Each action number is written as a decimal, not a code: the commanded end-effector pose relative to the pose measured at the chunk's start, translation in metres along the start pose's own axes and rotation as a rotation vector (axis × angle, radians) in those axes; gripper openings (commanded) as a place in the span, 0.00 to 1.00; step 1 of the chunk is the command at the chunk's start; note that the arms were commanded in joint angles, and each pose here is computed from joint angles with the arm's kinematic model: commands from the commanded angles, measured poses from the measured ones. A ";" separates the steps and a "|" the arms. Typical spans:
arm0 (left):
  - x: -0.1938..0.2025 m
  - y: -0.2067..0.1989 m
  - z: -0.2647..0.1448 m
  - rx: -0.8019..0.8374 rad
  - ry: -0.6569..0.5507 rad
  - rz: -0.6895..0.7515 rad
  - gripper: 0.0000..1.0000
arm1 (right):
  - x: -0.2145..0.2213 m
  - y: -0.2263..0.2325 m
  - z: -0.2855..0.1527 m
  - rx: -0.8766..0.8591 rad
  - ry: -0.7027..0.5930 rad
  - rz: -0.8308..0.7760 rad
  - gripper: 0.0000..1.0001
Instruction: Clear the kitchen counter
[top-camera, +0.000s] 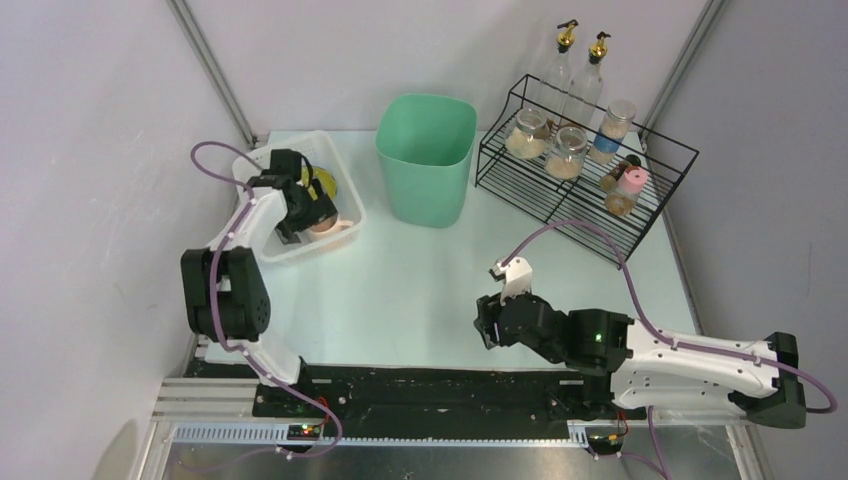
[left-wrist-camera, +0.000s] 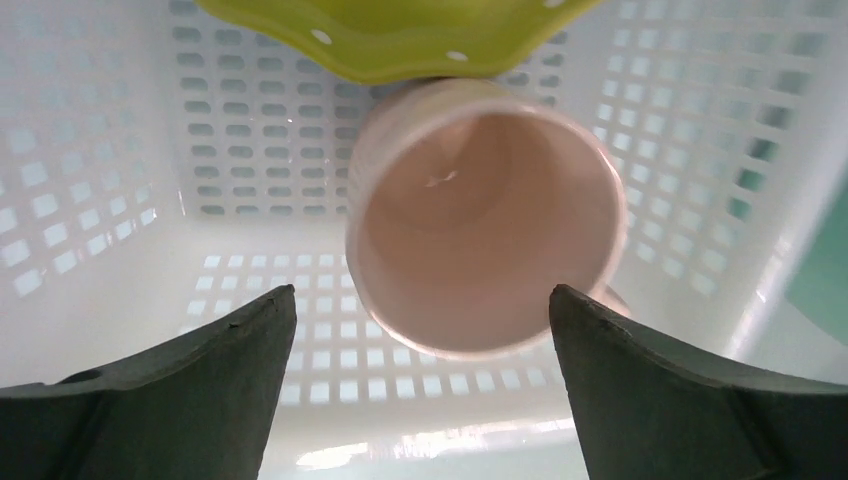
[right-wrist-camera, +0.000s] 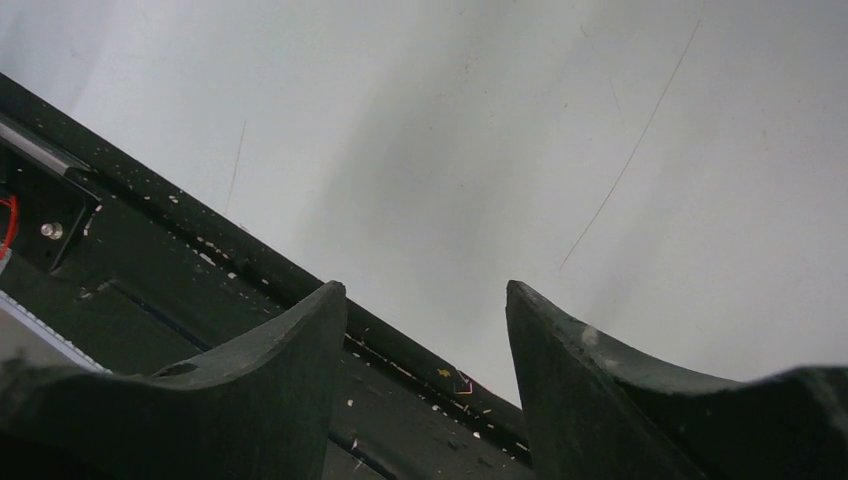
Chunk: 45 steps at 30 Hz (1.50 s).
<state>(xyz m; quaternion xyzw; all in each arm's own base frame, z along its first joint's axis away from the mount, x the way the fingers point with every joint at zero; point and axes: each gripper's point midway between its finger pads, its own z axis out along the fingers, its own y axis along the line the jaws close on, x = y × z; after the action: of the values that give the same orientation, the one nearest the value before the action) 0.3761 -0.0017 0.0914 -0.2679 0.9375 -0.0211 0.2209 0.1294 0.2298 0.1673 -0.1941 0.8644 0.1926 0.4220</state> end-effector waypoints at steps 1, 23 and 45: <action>-0.002 -0.018 -0.050 0.079 -0.088 0.092 1.00 | -0.014 0.001 -0.008 -0.021 -0.061 0.036 0.67; 0.097 -0.043 -0.189 0.592 -0.214 0.348 1.00 | -0.045 -0.005 0.000 0.024 -0.143 0.085 0.99; 0.133 -0.020 -0.201 0.735 -0.412 0.362 1.00 | -0.101 -0.084 -0.088 0.196 -0.400 0.163 0.99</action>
<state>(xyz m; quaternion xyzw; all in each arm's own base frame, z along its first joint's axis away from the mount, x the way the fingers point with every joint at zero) 0.1904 -0.1013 0.2102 -0.0158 0.8487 -0.2601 0.4602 0.1666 0.1566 0.2574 -0.0859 0.8119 0.1758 0.5500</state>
